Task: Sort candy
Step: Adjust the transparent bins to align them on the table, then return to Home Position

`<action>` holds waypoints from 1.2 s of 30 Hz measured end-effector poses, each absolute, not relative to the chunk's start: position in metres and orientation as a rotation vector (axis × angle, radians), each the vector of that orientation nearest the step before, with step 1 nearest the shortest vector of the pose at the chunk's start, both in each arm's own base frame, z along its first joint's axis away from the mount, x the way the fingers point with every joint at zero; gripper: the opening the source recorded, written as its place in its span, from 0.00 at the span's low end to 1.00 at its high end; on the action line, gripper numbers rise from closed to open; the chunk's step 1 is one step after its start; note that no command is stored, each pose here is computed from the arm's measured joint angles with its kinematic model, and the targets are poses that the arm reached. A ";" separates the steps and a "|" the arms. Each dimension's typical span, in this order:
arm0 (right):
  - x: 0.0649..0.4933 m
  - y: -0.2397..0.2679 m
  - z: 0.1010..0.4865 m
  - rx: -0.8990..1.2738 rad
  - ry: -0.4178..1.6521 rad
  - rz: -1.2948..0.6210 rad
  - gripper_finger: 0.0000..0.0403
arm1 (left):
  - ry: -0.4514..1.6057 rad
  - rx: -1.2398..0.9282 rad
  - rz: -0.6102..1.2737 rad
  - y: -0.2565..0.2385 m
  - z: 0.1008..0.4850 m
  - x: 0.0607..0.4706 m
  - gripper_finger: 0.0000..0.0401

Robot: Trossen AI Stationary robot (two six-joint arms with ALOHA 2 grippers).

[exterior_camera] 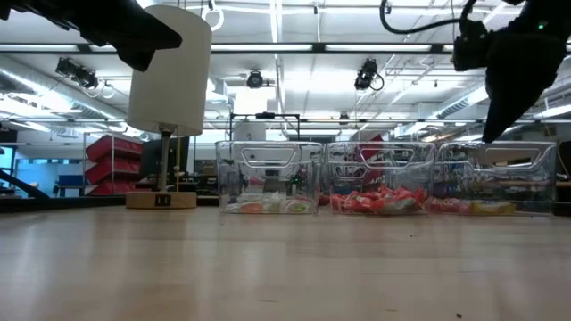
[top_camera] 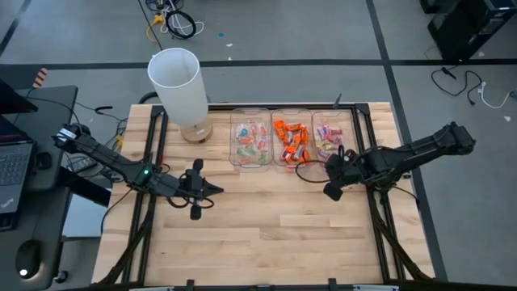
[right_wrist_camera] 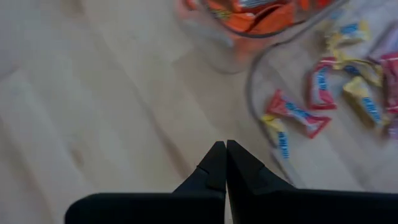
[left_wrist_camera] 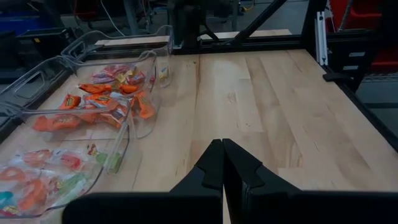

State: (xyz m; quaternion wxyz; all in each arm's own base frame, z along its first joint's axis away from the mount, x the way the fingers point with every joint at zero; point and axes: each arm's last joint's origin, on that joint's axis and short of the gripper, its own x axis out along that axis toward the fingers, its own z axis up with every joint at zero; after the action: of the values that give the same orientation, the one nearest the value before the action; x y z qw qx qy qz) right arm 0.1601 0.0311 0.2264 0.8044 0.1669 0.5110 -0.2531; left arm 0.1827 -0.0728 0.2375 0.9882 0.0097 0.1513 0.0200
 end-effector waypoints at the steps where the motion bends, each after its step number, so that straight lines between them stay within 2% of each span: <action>1: 0.160 0.030 0.225 0.353 1.090 -0.559 0.00 | 0.304 0.020 0.041 -0.073 0.238 0.183 0.00; 12: 0.161 0.020 0.223 0.346 1.069 -0.633 0.00 | 0.304 0.020 0.042 -0.073 0.238 0.183 0.00; 25: 0.166 0.022 0.225 0.332 1.024 -0.582 0.00 | 0.304 0.021 0.043 -0.073 0.237 0.183 0.00; 31: 0.174 0.031 0.249 0.322 0.946 -0.499 0.00 | 0.301 0.017 0.043 -0.073 0.238 0.183 0.00; 36: 0.186 0.044 0.281 0.176 0.754 -0.380 0.00 | 0.195 0.019 0.010 -0.075 0.250 0.183 0.00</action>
State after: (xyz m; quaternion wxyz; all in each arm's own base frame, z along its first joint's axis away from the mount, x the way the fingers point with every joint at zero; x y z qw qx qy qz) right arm 0.1856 0.0436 0.2811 0.9085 0.0852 0.3654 -0.1840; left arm 0.1834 -0.0752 0.2495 0.9952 0.0096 0.0973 0.0048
